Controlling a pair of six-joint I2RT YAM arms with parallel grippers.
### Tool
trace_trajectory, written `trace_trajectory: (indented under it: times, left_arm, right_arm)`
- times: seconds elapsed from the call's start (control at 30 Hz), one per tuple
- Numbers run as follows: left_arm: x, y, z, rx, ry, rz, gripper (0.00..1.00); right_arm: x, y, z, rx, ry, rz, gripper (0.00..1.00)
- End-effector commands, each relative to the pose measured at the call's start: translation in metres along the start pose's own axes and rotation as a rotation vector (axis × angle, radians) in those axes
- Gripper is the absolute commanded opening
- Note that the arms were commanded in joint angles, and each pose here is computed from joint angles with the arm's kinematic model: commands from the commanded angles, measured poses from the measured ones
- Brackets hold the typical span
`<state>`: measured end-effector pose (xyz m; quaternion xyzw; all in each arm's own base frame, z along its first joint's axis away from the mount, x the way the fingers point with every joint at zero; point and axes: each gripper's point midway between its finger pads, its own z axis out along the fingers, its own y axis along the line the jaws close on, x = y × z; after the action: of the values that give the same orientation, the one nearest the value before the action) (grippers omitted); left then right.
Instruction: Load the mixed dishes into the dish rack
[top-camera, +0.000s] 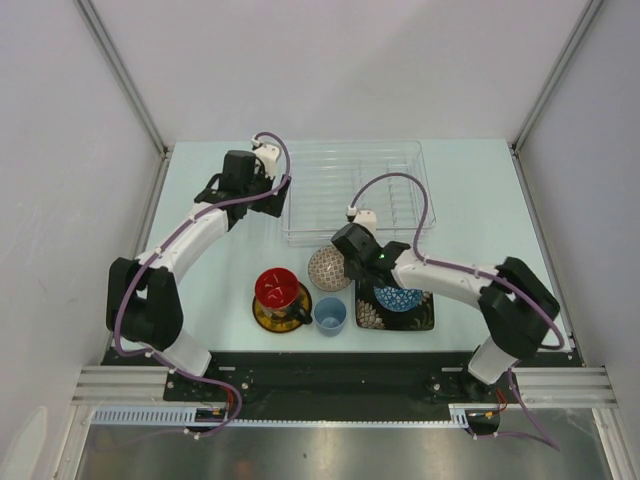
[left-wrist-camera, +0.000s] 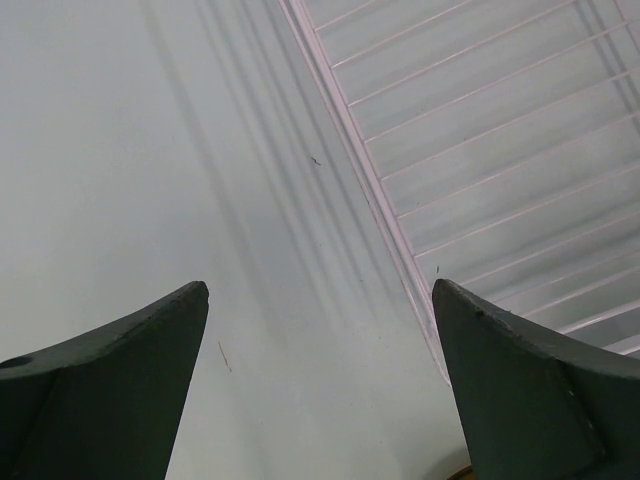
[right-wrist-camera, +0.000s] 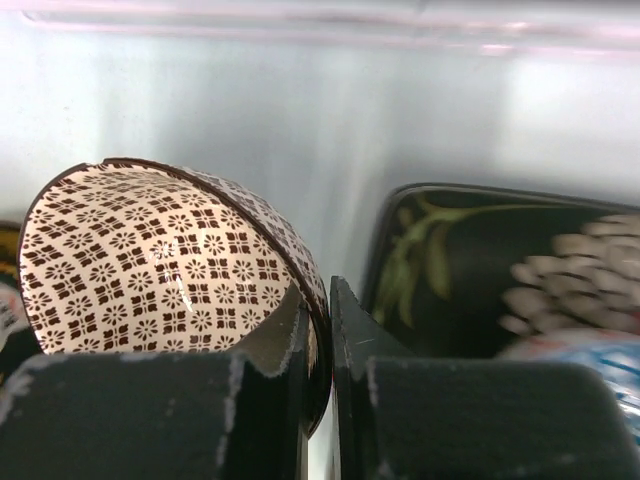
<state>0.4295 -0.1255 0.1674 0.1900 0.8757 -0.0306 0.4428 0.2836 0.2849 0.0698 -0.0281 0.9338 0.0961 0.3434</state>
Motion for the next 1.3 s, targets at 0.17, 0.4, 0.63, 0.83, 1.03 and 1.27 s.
trace_trajectory:
  times: [0.17, 0.4, 0.63, 0.83, 1.03, 1.27]
  left_arm:
    - [-0.014, 0.002, -0.009, -0.001, -0.055, 0.001, 1.0]
    - [-0.011, -0.005, 0.003, 0.031, -0.026, -0.019, 1.0]
    - [-0.01, -0.008, 0.005, 0.048, -0.017, -0.029, 1.0]
    - [-0.009, -0.007, 0.002, 0.042, -0.026, -0.019, 1.0]
    - [-0.003, -0.009, 0.006, 0.048, -0.013, -0.022, 0.99]
    - [-0.002, -0.008, 0.005, 0.045, -0.012, -0.017, 1.0]
  right_arm:
    - [-0.121, -0.036, -0.096, 0.042, -0.305, -0.057, 0.0]
    - [-0.23, -0.133, -0.137, 0.527, -0.467, -0.108, 0.0]
    - [-0.277, -0.169, -0.085, 0.913, -0.338, -0.156, 0.0]
    - [-0.299, -0.174, -0.076, 1.065, -0.369, -0.194, 0.0]
    - [-0.303, -0.195, -0.063, 1.162, -0.358, -0.25, 0.0]
    - [-0.308, -0.204, -0.05, 1.266, -0.347, -0.359, 0.0]
